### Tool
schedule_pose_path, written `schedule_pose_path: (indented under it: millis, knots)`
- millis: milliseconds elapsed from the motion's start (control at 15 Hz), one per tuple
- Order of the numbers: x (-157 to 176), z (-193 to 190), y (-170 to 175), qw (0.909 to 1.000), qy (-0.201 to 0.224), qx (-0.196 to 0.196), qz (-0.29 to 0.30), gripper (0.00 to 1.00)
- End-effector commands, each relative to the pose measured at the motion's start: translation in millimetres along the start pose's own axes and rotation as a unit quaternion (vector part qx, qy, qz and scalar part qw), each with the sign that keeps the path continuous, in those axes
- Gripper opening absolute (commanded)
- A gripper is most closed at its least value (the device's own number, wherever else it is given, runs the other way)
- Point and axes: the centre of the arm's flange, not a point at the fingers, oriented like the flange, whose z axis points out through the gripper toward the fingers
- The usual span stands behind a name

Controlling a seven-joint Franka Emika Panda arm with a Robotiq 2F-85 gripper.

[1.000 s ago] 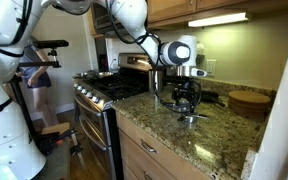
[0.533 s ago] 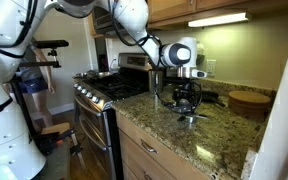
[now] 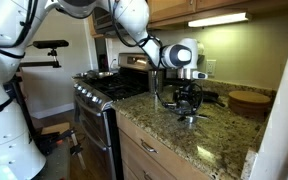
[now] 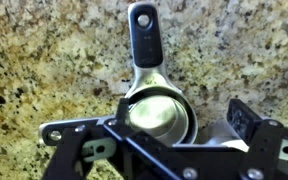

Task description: Put the small pot inside the medium pot and put both pots inside the large pot

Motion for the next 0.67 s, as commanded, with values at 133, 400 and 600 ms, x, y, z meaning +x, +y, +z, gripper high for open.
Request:
schedule_pose_path:
  millis: [133, 400, 600]
  knots:
    - [4.7, -5.2, -2.0, 0.9999, -0.004, -0.001, -0.016, 1.00]
    - [9.1, -7.0, -6.1, 0.9997, 0.000, 0.000, -0.024, 1.00]
    - [10.1, -5.4, -7.2, 0.9996, 0.002, 0.002, -0.027, 0.96]
